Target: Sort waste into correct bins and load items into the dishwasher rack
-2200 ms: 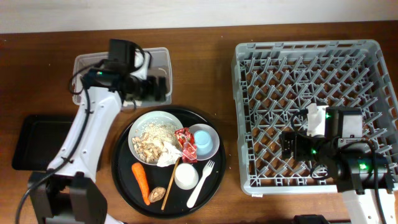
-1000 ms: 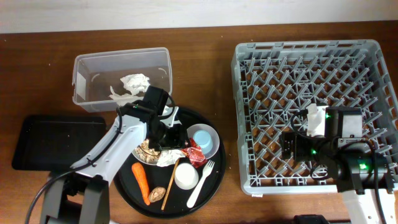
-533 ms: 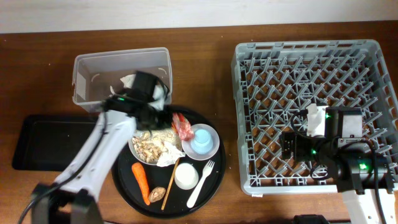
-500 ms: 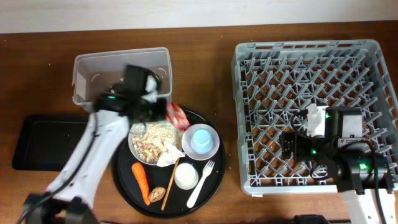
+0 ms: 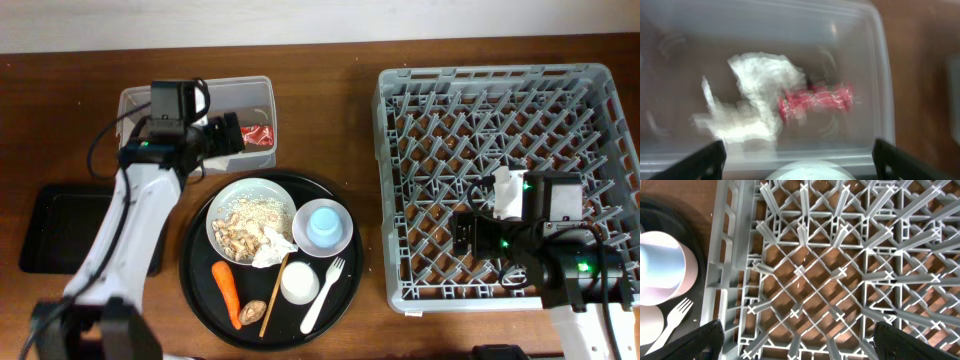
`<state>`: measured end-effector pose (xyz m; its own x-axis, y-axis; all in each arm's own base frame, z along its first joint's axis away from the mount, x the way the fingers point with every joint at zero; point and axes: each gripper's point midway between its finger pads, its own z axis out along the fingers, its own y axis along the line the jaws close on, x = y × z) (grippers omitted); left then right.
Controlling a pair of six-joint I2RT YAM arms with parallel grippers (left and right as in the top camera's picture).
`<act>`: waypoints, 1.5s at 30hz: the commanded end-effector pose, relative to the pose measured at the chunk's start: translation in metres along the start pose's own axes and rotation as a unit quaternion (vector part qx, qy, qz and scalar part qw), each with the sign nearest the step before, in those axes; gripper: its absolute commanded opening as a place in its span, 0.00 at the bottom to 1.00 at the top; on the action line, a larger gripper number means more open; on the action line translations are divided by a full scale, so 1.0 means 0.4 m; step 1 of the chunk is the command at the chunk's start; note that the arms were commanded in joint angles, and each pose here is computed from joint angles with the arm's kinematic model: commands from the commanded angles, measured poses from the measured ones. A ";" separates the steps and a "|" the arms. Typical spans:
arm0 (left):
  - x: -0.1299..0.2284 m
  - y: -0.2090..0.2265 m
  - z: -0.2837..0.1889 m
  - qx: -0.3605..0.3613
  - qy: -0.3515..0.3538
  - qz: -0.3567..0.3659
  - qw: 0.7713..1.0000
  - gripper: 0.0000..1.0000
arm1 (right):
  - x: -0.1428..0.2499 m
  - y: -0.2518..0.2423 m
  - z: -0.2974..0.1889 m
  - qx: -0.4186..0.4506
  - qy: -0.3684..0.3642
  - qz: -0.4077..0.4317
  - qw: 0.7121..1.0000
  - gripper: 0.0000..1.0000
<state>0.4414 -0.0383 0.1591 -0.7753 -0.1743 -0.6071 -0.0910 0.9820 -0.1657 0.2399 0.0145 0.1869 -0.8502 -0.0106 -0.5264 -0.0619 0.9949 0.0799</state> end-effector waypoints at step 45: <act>0.003 -0.063 0.113 0.011 -0.035 -0.016 0.999 0.83 | -0.014 0.008 -0.011 -0.006 -0.009 0.001 1.000 0.98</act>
<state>0.4691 -0.0555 0.1392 -0.6955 -0.2181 -0.6847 -0.1486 0.9759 -0.1600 0.2402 0.0145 0.1869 -0.8510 -0.0091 -0.5250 -0.0605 0.9949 0.0809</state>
